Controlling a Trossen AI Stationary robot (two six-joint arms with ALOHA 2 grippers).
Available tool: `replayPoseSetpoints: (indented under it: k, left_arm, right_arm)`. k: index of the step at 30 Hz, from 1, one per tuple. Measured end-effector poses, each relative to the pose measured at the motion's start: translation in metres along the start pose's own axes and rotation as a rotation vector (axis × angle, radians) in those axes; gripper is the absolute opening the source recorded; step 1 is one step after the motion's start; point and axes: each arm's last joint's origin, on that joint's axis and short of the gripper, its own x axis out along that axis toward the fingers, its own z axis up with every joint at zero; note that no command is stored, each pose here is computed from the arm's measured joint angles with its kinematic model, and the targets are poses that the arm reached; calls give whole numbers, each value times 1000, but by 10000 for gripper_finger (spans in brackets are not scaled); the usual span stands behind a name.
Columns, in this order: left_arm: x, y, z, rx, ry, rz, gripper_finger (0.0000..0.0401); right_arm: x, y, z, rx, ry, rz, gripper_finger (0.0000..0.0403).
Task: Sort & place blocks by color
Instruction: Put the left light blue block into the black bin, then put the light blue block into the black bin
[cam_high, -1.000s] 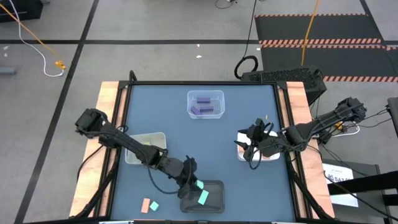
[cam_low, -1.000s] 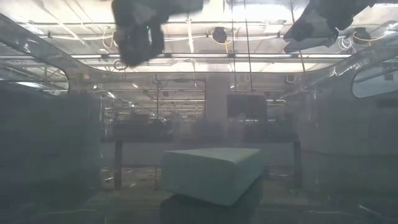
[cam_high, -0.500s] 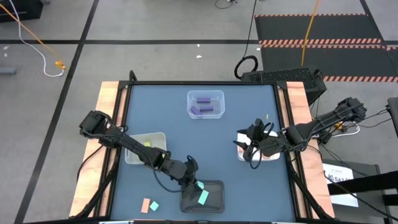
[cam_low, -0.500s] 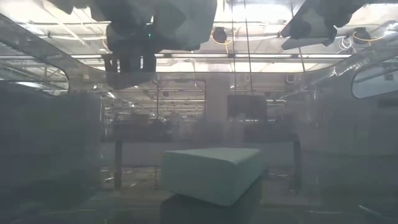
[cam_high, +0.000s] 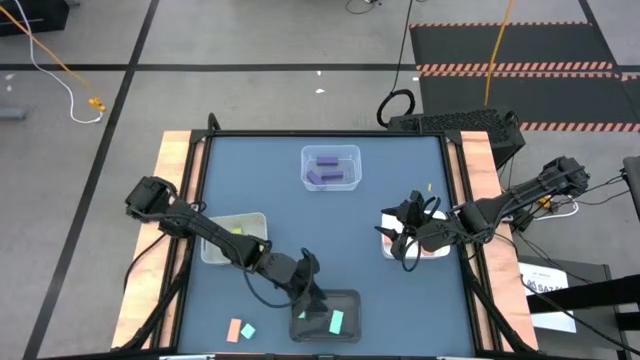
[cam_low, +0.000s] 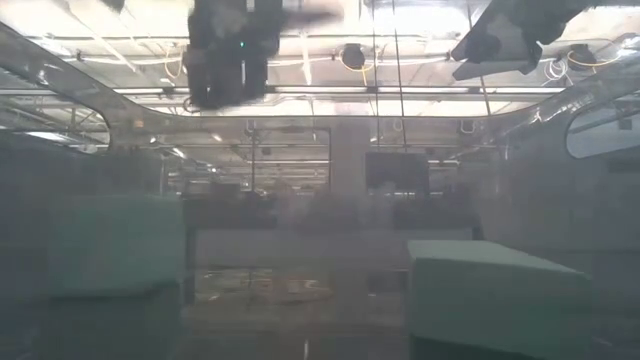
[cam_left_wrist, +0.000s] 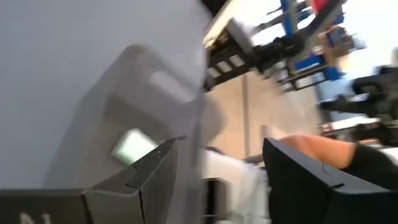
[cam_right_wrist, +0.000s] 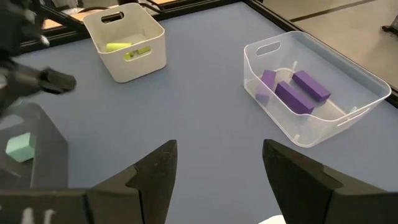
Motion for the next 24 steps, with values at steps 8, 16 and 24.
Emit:
replayPoseSetpoints:
  k: [8,16,24]
  left_arm:
    - [-44,-30,16,-165,8,-31,236]
    - [-80,-37,-23,-598,193,276,237]
    - [-86,-45,-81,-840,292,528,237]
  right_arm:
    - [0,0,0,2,0,0,228]
    - [0,0,0,1,-1,0,228]
    - [0,0,0,2,-1,0,228]
